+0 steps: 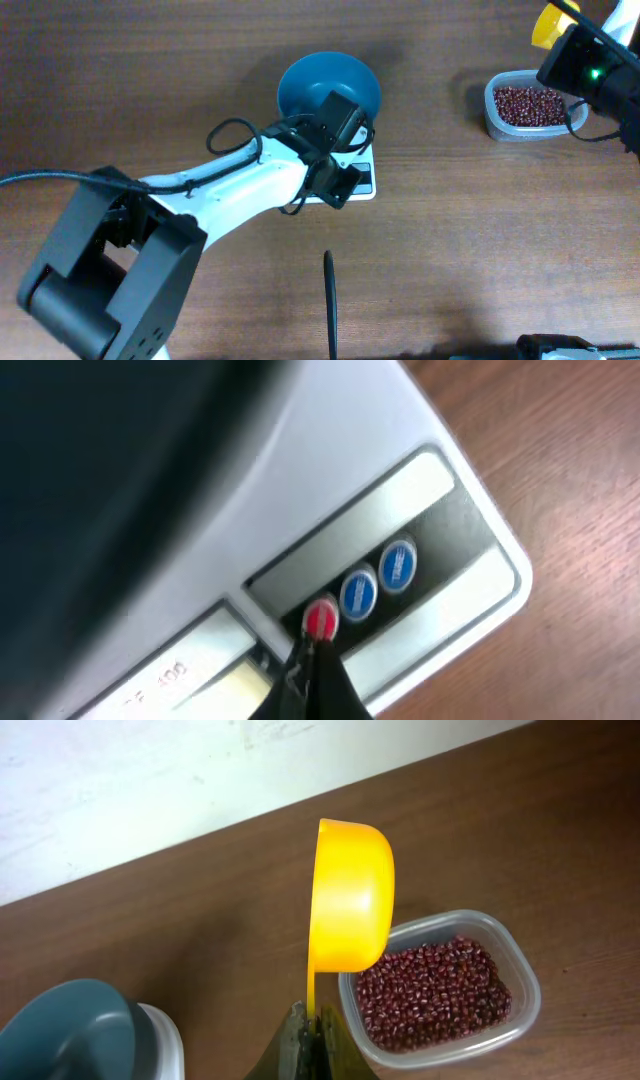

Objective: Scoop item into bowl and weigh 50g on scale

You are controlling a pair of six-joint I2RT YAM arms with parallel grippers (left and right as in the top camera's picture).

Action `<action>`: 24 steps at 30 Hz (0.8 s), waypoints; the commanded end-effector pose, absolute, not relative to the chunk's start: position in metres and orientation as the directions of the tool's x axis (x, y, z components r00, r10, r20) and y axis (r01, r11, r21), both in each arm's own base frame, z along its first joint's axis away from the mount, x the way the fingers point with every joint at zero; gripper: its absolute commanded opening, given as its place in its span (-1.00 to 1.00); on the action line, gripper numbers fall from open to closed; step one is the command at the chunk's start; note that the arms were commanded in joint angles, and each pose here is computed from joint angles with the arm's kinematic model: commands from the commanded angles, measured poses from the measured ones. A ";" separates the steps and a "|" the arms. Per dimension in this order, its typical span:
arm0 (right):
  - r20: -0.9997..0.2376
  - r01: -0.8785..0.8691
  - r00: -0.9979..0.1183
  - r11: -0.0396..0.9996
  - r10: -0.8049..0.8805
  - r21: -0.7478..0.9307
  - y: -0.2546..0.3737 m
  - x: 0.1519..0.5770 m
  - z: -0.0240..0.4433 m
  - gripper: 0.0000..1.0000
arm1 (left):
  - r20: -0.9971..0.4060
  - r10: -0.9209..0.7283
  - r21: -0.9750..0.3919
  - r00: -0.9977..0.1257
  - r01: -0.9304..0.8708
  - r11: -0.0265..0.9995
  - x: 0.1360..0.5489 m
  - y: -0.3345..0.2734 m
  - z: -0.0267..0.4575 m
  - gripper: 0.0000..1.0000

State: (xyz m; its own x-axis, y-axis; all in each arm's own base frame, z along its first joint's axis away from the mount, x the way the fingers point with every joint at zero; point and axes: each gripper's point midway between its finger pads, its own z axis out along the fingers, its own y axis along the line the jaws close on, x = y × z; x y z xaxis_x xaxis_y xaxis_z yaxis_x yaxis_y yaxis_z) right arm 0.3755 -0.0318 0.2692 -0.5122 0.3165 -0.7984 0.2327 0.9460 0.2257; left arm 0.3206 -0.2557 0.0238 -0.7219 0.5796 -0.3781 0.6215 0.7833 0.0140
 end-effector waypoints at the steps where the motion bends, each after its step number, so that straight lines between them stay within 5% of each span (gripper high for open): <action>1: -0.821 0.233 -0.483 0.948 0.306 0.217 -0.035 0.378 0.281 -0.92 | -0.541 0.526 0.022 -0.657 0.614 0.789 0.329 -0.259 0.122 -1.00; 7: -0.820 0.233 -0.484 0.948 0.306 0.216 -0.035 0.378 0.281 -0.92 | -0.779 0.380 0.231 -0.499 0.335 0.913 0.327 -0.171 0.269 -0.82; 9: -0.816 0.234 -0.490 0.948 0.306 0.215 -0.035 0.379 0.279 -0.92 | -0.816 0.311 0.278 -0.488 0.140 0.950 0.328 -0.113 0.298 -0.34; 11: -0.808 0.238 -0.502 0.948 0.307 0.212 -0.036 0.381 0.273 -0.92 | -0.809 0.280 0.283 -0.517 0.076 0.956 0.331 -0.087 0.297 0.29; 12: -0.802 0.241 -0.512 0.947 0.308 0.211 -0.036 0.382 0.269 -0.92 | -0.804 0.267 0.286 -0.532 0.049 0.957 0.334 -0.077 0.295 0.77; 13: -0.793 0.244 -0.524 0.947 0.310 0.209 -0.036 0.383 0.265 -0.92 | -0.801 0.257 0.288 -0.541 0.030 0.957 0.336 -0.070 0.294 0.98; 19: -0.769 0.255 -0.555 0.945 0.316 0.204 -0.036 0.384 0.252 -0.92 | -0.768 0.224 0.302 -0.600 -0.030 0.953 0.351 -0.046 0.276 0.98; 24: -0.789 0.319 -0.530 0.935 0.312 0.155 -0.051 0.384 0.254 -0.92 | -0.694 0.252 0.179 -0.674 0.178 0.968 0.361 -0.091 0.230 0.77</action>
State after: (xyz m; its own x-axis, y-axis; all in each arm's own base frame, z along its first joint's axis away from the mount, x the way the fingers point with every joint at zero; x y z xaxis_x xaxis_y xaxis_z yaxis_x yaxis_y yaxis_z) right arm 0.3818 -0.0394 0.2438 -0.5631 0.3209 -0.7615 0.2804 0.9410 0.1892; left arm 0.3570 -0.0618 0.2552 -0.6357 0.2410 -0.7334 0.0448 0.9600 0.2765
